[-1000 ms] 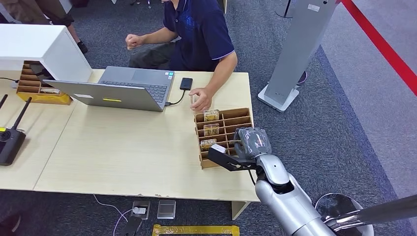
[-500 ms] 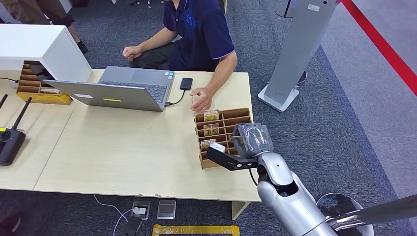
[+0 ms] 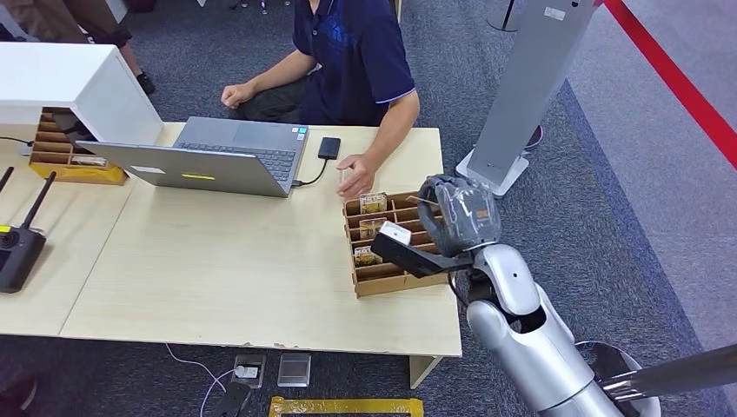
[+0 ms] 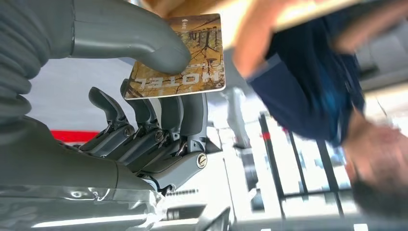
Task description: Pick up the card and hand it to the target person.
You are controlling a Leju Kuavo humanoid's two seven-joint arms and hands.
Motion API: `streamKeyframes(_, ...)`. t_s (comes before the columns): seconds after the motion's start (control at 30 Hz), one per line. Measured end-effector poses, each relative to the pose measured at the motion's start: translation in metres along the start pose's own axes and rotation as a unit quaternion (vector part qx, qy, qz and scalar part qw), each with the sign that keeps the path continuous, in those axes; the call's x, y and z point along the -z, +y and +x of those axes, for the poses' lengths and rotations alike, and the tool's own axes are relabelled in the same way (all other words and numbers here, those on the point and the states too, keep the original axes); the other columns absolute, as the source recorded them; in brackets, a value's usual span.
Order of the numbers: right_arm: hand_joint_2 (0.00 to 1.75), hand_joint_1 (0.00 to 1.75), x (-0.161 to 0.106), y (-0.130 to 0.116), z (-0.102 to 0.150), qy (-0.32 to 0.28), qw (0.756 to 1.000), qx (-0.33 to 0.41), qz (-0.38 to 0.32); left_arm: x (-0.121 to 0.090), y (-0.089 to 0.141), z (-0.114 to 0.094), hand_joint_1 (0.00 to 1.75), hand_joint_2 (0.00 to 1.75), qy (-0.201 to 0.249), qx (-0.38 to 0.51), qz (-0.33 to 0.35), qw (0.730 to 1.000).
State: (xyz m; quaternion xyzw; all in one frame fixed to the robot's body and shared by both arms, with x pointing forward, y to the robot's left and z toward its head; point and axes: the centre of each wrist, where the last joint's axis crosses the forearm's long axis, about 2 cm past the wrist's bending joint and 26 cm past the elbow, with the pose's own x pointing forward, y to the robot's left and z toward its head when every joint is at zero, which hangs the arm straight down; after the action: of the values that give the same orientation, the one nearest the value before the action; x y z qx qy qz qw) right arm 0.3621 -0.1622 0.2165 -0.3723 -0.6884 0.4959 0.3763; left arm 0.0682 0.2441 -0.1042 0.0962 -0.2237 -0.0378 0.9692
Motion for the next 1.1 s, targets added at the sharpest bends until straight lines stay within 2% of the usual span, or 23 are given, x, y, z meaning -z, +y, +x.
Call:
streamKeyframes(0.27,1.75,1.48,0.027,-0.033,-0.004,-0.026,0.996,0.021,-0.077,0.000,0.000,0.000,0.00,0.00,-0.004,0.002,-0.001,1.000)
streamKeyframes(0.5,1.75,1.50,0.058,-0.048,-0.003,-0.050,0.990,0.042,-0.125,0.000,0.000,0.001,0.00,0.00,-0.014,0.007,-0.001,1.000)
streamKeyframes(0.77,1.75,1.48,0.087,-0.044,0.005,-0.062,0.987,0.056,-0.134,0.001,0.001,0.002,0.00,0.00,-0.016,0.010,0.011,1.000)
streamKeyframes(1.0,1.75,1.46,0.099,-0.034,0.023,-0.061,0.990,0.045,-0.122,0.002,0.006,0.001,0.00,0.00,-0.024,0.011,0.028,0.999)
streamKeyframes(1.1,1.75,1.39,0.101,-0.029,0.030,-0.061,0.991,0.037,-0.116,0.003,0.009,0.001,0.00,0.00,-0.023,0.012,0.033,0.999)
